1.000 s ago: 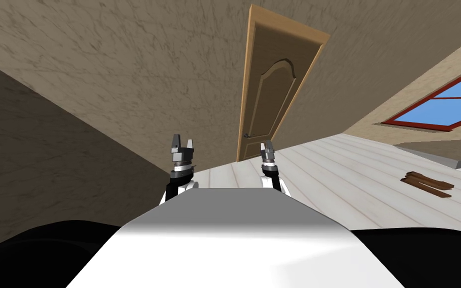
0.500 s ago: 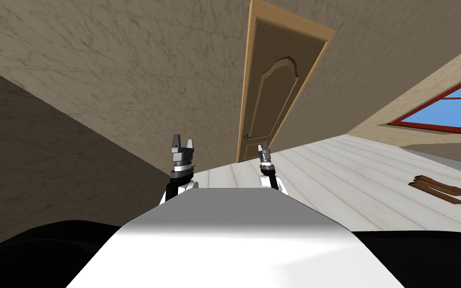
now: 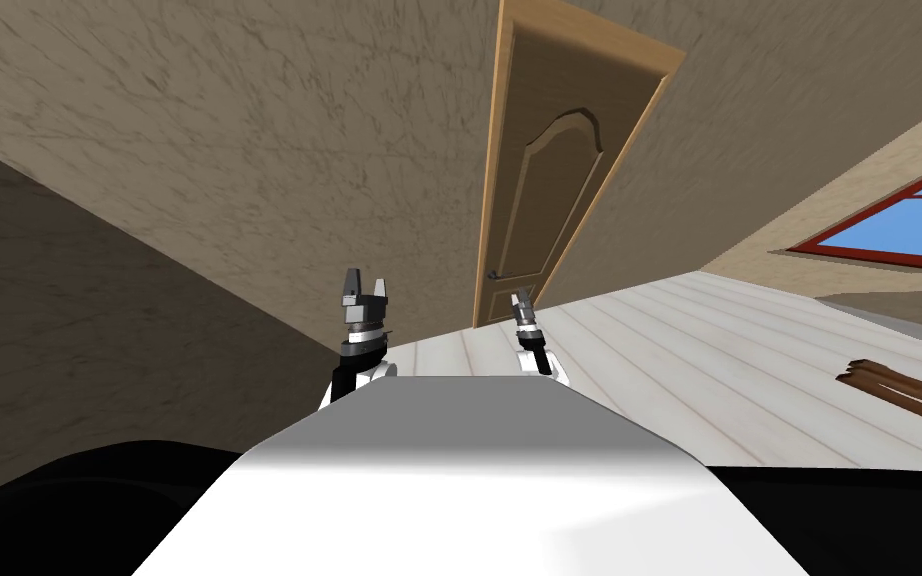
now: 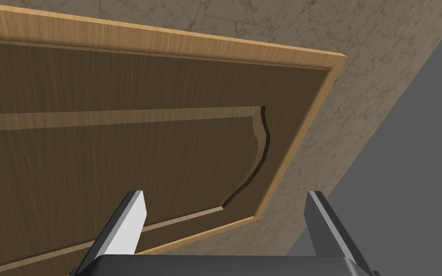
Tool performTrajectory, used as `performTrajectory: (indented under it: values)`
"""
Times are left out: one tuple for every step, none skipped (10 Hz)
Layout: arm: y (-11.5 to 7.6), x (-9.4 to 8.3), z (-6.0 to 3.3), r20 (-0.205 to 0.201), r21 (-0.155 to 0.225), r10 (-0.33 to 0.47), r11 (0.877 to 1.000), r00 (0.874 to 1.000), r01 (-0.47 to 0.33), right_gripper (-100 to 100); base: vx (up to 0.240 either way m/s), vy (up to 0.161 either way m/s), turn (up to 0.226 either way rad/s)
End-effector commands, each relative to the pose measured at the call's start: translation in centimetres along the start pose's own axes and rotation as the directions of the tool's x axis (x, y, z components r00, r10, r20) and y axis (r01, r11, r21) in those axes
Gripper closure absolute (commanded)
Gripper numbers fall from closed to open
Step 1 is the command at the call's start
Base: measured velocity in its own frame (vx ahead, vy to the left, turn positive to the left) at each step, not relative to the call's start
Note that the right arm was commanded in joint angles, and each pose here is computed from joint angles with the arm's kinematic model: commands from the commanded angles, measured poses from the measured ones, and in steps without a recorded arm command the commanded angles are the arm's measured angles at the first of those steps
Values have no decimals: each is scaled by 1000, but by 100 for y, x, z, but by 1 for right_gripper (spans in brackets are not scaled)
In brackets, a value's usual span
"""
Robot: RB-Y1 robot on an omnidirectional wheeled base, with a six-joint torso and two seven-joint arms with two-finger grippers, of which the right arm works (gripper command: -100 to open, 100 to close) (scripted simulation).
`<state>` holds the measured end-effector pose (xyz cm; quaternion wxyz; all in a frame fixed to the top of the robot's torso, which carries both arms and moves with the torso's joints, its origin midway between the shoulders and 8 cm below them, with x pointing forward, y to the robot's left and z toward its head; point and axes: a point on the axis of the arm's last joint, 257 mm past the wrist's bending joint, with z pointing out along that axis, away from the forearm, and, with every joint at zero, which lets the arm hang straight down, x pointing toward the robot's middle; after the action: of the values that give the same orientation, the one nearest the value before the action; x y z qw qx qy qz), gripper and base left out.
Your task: Pull the door open
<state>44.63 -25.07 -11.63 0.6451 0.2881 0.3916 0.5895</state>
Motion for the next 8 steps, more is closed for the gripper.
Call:
performTrajectory:
  values:
    - [-97, -7, 5, -5, 17, 3, 1000, 1000, -3, -100, 45, -40, 17]
    - [-206, 10, 7, -16, 34, 8, 999, 1000, -7, -100, 44, -33, 23]
    - [-230, 11, -4, -16, 39, 8, 999, 1000, -8, -100, 41, -23, 14]
    - [-302, 25, 14, -26, 48, 12, 999, 1000, -11, -100, 50, -28, 18]
    - [-363, 27, -16, -26, 62, 14, 998, 1000, -12, -100, 48, -28, 18]
    - [-449, 41, -6, -36, 75, 18, 997, 999, -15, -100, 53, -32, 23]
    - [-529, 52, 7, -46, 86, 22, 996, 999, -18, -100, 70, -48, 40]
    - [-622, 54, -45, -45, 108, 25, 994, 999, -20, -100, 62, -40, 18]
